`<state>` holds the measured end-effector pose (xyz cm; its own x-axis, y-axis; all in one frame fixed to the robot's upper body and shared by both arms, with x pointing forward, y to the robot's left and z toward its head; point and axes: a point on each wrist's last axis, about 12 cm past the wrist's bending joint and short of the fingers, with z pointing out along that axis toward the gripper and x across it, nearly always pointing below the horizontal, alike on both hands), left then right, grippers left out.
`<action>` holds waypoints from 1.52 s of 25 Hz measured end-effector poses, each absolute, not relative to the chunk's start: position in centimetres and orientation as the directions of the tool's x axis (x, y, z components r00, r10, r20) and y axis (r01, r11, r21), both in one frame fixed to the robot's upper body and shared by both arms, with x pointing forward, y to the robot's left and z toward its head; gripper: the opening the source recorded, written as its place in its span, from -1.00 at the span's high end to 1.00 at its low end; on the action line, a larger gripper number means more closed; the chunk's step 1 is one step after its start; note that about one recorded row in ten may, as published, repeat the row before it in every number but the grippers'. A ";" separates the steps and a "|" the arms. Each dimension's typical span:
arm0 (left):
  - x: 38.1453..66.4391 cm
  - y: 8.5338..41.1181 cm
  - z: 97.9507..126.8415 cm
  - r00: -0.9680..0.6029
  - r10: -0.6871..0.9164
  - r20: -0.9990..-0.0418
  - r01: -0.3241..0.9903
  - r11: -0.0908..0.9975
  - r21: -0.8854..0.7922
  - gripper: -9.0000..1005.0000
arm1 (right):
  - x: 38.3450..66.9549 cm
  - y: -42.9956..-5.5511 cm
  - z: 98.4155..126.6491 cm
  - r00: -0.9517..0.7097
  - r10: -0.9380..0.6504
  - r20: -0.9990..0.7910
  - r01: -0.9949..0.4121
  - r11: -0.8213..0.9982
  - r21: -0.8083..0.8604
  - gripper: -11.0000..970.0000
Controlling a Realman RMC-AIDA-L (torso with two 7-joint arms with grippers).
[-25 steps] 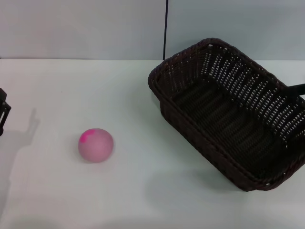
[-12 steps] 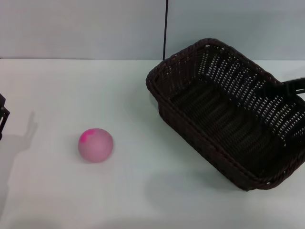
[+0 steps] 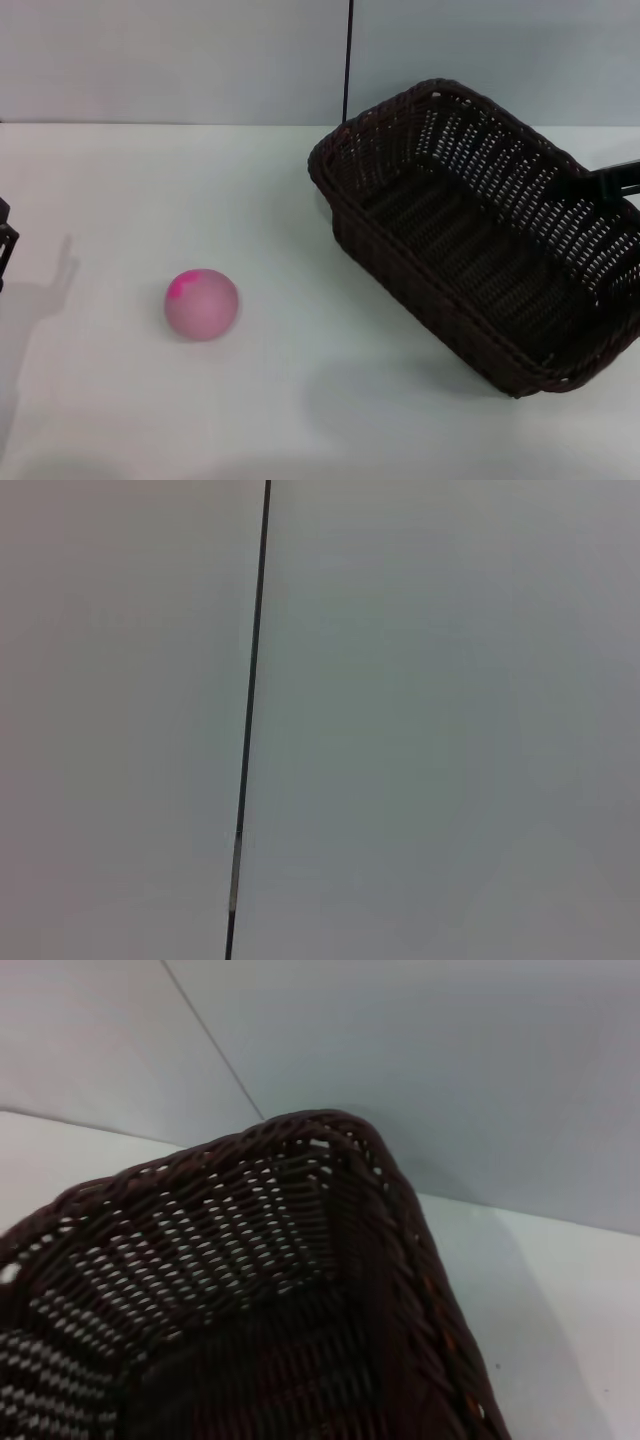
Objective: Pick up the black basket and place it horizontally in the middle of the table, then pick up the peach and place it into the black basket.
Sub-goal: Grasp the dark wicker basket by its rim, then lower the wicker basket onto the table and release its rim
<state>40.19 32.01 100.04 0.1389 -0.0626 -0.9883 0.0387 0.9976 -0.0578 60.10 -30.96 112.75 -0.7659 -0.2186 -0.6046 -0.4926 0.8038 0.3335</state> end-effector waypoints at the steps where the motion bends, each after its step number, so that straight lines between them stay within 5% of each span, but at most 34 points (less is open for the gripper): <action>1: 40.2 32.0 100.1 0.139 -0.063 -0.988 0.039 0.998 -0.058 -0.52 | 60.1 -30.9 112.9 -0.762 -0.223 -0.607 -0.498 0.803 0.329 0.38; 5: 40.2 32.0 100.1 0.141 -0.065 -0.988 0.039 0.997 -0.060 -0.51 | 60.3 -31.0 113.4 -0.736 -0.251 -0.629 -0.524 0.800 0.293 0.58; 10: 40.1 31.9 100.0 0.139 -0.071 -0.988 0.035 0.997 -0.067 -0.50 | 60.0 -30.9 114.9 -0.668 -0.344 -0.660 -0.608 0.764 0.216 0.61; 17: 40.0 31.8 100.1 0.147 -0.081 -0.986 0.039 0.996 -0.076 -0.49 | 59.0 -29.4 118.4 -0.334 -0.597 -0.729 -0.875 0.485 0.003 0.62; 22: 39.7 32.0 100.1 0.147 -0.130 -0.981 0.044 0.991 -0.125 -0.49 | 59.3 -28.2 119.2 -0.187 -0.717 -0.672 -0.935 0.340 -0.103 0.62; 38: 37.6 32.5 100.0 0.159 -0.156 -0.975 0.025 0.988 -0.154 -0.47 | 59.5 -22.8 117.3 0.238 -0.769 -0.593 -0.933 -0.011 -0.360 0.62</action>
<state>37.63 32.46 100.04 0.1595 -0.1565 -0.9747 0.0253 0.9877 -0.1544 59.49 -22.79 117.35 0.2378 -0.7694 -0.5928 -0.9327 -0.0105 -0.3604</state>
